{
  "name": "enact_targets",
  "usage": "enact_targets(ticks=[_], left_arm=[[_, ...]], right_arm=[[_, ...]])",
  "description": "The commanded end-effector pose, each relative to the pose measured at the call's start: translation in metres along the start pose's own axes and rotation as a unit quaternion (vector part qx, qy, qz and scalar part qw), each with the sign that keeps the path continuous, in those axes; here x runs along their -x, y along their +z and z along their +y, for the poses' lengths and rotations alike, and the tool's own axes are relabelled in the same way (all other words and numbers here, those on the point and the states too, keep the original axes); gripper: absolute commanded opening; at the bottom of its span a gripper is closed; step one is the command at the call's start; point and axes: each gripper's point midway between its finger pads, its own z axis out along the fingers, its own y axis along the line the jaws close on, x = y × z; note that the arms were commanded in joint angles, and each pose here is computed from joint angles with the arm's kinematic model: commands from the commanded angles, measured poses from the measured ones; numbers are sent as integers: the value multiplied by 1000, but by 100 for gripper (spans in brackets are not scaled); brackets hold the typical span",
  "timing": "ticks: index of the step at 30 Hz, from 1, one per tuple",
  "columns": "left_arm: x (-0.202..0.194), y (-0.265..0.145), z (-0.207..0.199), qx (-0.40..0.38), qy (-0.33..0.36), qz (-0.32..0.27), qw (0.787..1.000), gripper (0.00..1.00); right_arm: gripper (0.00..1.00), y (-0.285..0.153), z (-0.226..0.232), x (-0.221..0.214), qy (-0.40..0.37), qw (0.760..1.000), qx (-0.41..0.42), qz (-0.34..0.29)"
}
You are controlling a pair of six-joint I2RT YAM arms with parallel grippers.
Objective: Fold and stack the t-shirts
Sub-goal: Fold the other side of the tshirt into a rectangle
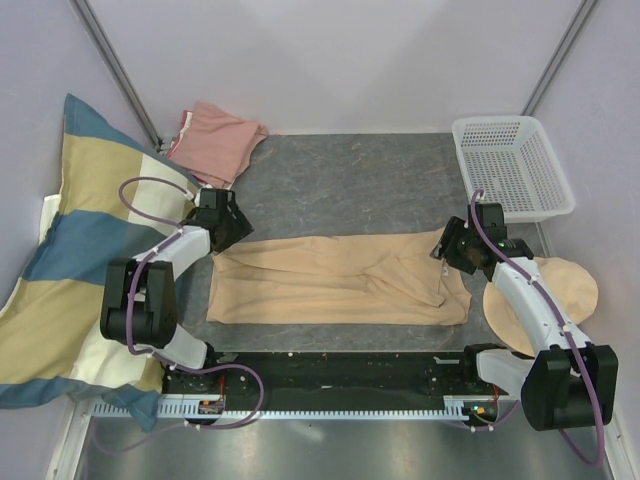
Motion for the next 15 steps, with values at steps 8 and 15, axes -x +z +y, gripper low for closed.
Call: enact_targets(ticks=[8,15], left_arm=[[-39,-14,6,43,19,23,999,78],[-57,-40,10,38,20,25,999,79]], right_arm=[[61,3,0,-1,-10,1000,3,-1],[61,5,0,-2,-9,1000,3,1]])
